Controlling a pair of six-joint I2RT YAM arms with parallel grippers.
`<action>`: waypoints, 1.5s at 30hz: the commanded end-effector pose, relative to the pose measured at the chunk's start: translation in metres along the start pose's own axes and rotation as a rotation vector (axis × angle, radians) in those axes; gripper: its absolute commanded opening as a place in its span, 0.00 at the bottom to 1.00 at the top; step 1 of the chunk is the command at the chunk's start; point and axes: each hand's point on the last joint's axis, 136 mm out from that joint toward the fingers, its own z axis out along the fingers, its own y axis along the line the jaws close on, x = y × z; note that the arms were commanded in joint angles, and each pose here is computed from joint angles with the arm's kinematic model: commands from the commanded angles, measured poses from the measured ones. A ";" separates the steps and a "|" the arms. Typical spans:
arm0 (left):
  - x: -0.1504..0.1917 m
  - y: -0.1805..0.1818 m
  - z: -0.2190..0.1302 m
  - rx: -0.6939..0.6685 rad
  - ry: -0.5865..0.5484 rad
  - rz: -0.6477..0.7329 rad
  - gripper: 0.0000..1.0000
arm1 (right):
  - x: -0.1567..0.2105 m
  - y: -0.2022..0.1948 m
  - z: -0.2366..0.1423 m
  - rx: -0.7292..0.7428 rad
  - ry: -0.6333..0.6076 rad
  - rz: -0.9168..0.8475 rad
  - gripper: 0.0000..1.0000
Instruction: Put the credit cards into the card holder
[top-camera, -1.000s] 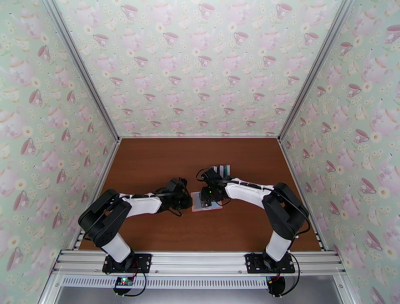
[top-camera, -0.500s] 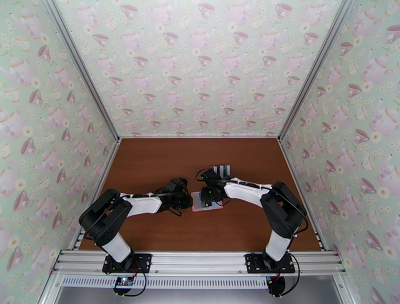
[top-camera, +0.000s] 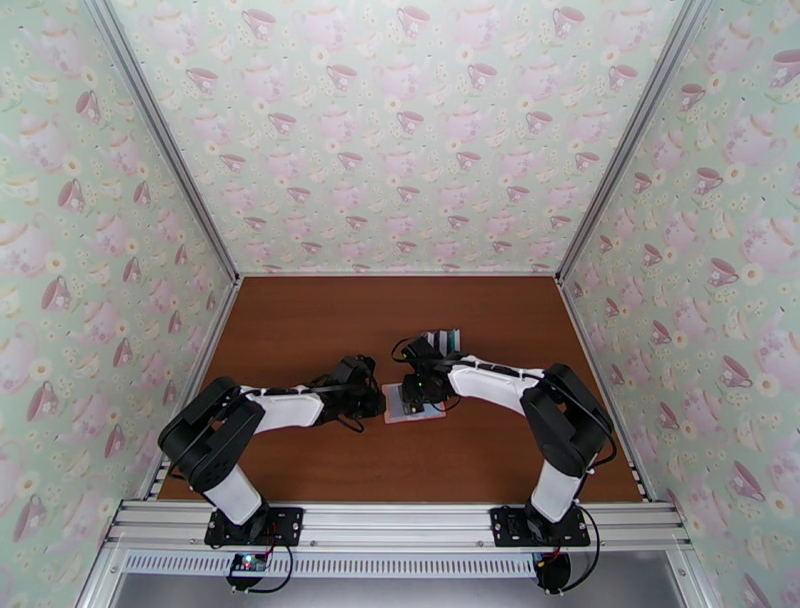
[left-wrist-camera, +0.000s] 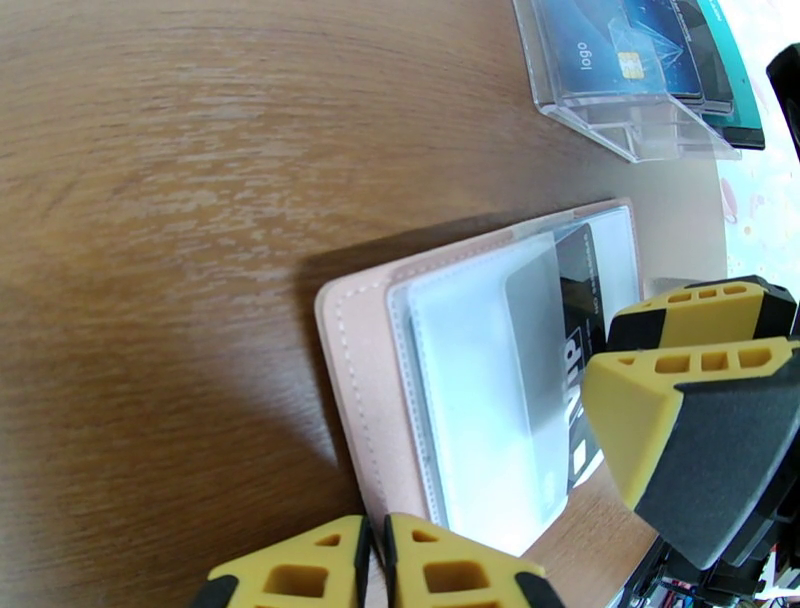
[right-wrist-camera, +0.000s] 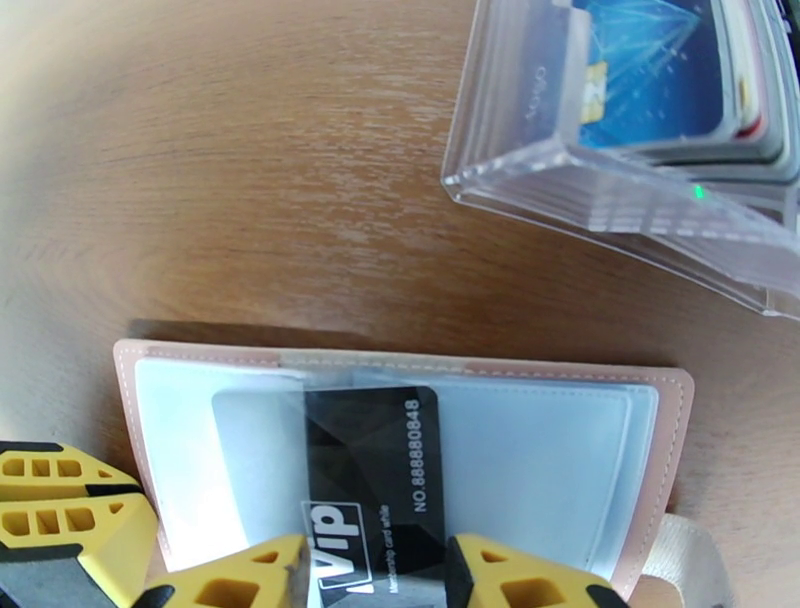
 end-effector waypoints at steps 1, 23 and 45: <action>0.040 0.034 0.011 -0.101 0.136 -0.055 0.14 | -0.001 -0.005 0.001 0.040 -0.003 -0.007 0.42; 0.039 0.032 0.012 -0.097 0.133 -0.055 0.14 | 0.003 0.027 0.003 -0.098 0.018 -0.016 0.41; 0.038 0.035 0.011 -0.100 0.131 -0.058 0.14 | -0.004 0.020 -0.003 -0.048 -0.011 -0.018 0.43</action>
